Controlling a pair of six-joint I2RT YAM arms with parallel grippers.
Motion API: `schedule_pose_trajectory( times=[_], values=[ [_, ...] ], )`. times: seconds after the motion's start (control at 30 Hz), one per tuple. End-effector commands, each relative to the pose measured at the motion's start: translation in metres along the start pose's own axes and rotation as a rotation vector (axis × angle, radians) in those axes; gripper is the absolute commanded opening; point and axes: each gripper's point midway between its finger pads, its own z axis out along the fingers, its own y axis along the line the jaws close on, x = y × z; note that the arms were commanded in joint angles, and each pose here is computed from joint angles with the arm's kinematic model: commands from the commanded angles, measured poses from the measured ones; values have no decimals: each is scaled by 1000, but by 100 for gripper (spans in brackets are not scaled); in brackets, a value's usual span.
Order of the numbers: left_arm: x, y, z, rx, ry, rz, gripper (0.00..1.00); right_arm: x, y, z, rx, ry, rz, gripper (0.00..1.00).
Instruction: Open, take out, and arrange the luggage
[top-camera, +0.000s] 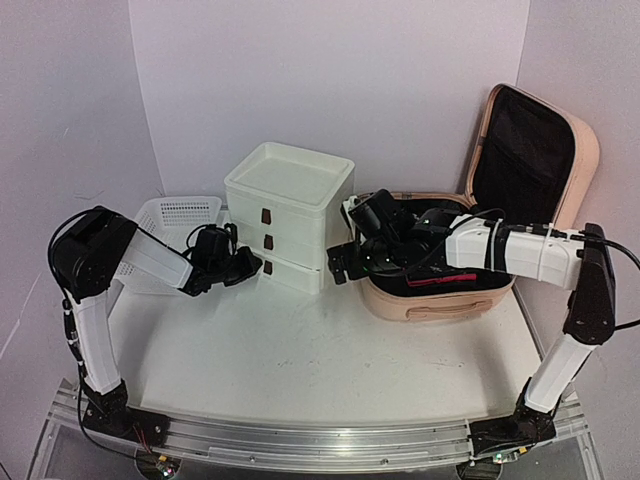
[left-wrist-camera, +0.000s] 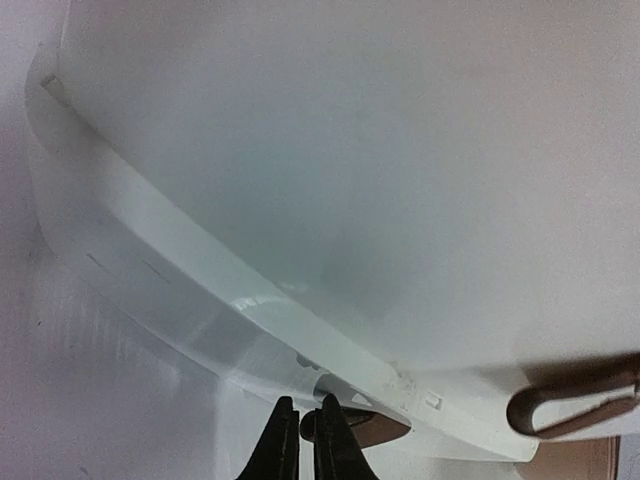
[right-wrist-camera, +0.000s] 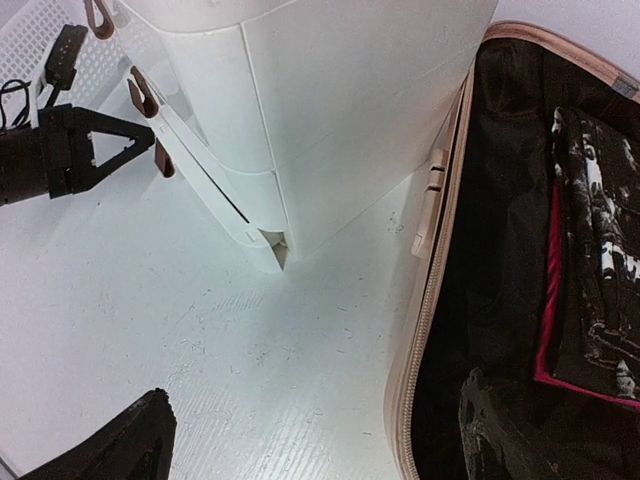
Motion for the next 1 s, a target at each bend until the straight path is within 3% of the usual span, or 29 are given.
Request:
schedule_pose_trajectory(
  times=[0.0, 0.2, 0.37, 0.6, 0.8, 0.9, 0.97],
  values=[
    [-27, -19, 17, 48, -95, -84, 8, -24, -3, -26, -4, -97, 35, 98],
    [-47, -48, 14, 162, -158, -18, 13, -22, -10, -34, 9, -107, 43, 98],
    [-43, -62, -21, 211, -145, 71, 31, -18, -14, -32, 30, -104, 38, 98],
    [-15, -92, -95, 322, -7, 308, 53, -27, -22, -2, -19, -74, 35, 98],
    [-37, -62, -149, 52, 5, 509, 69, -59, -30, 27, -11, -96, -135, 98],
    [-62, -4, -165, -201, 65, 411, 68, -69, -27, 39, -3, -106, -188, 98],
    [-74, 23, -168, -286, 115, 358, 67, -71, -25, 43, -2, -111, -192, 98]
  ],
)
